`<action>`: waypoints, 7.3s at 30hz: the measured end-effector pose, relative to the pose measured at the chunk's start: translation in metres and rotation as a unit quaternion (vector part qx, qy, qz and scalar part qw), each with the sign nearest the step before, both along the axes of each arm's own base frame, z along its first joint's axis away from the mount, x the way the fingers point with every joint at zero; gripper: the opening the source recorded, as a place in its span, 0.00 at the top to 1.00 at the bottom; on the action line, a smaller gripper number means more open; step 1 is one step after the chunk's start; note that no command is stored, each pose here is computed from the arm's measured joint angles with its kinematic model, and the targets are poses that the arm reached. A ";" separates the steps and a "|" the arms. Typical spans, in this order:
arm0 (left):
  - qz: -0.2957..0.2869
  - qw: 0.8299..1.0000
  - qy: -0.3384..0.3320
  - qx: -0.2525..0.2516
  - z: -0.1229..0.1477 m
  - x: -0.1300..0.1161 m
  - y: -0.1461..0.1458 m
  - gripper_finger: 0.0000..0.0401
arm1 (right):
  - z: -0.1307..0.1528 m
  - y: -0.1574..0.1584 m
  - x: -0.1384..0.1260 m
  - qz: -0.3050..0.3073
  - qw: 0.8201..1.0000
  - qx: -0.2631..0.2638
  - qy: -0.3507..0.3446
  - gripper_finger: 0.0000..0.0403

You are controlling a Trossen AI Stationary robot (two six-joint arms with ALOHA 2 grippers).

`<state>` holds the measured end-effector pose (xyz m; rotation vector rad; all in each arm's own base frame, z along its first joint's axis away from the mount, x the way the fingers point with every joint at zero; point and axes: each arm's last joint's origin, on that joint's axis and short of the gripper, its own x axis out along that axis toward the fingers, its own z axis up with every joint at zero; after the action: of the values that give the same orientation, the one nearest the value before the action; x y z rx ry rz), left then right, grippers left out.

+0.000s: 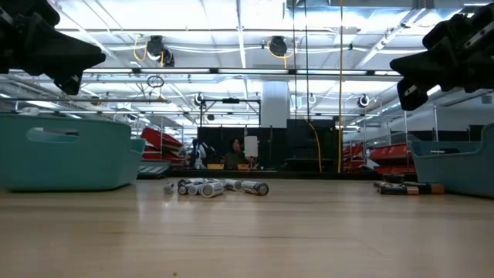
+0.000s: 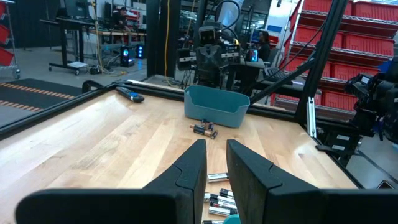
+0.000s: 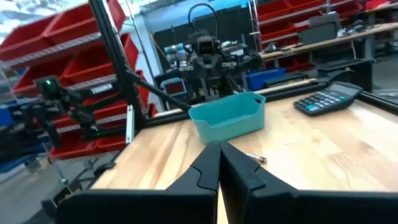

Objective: Sort batteries
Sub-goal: Put the black battery into the right blue bin

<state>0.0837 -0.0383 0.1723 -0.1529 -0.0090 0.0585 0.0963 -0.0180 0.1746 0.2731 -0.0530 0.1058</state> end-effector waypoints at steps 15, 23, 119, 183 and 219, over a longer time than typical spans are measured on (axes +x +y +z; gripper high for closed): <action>0.010 0.997 -0.026 -0.070 0.005 0.000 0.001 0.82 | 0.017 -0.002 -0.003 -0.052 0.992 -0.077 -0.091 1.00; 0.022 0.995 -0.038 -0.085 0.007 0.000 0.002 0.82 | 0.017 -0.004 -0.003 -0.091 0.985 -0.112 -0.092 1.00; 0.200 0.962 0.165 0.080 0.105 0.089 -0.016 0.47 | 0.033 0.089 0.169 0.037 0.737 -0.154 0.657 0.44; 0.195 0.955 0.203 0.093 0.070 0.133 -0.034 0.47 | -0.031 0.071 0.189 0.039 0.695 -0.167 0.698 0.64; 0.198 0.955 0.204 0.085 0.069 0.132 -0.034 0.47 | 0.062 0.071 0.158 0.034 0.703 -0.162 0.692 1.00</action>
<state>0.2160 -0.0720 0.2418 0.0375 0.3680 0.4884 0.2541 0.0527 0.2368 -0.0593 1.4935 -0.0415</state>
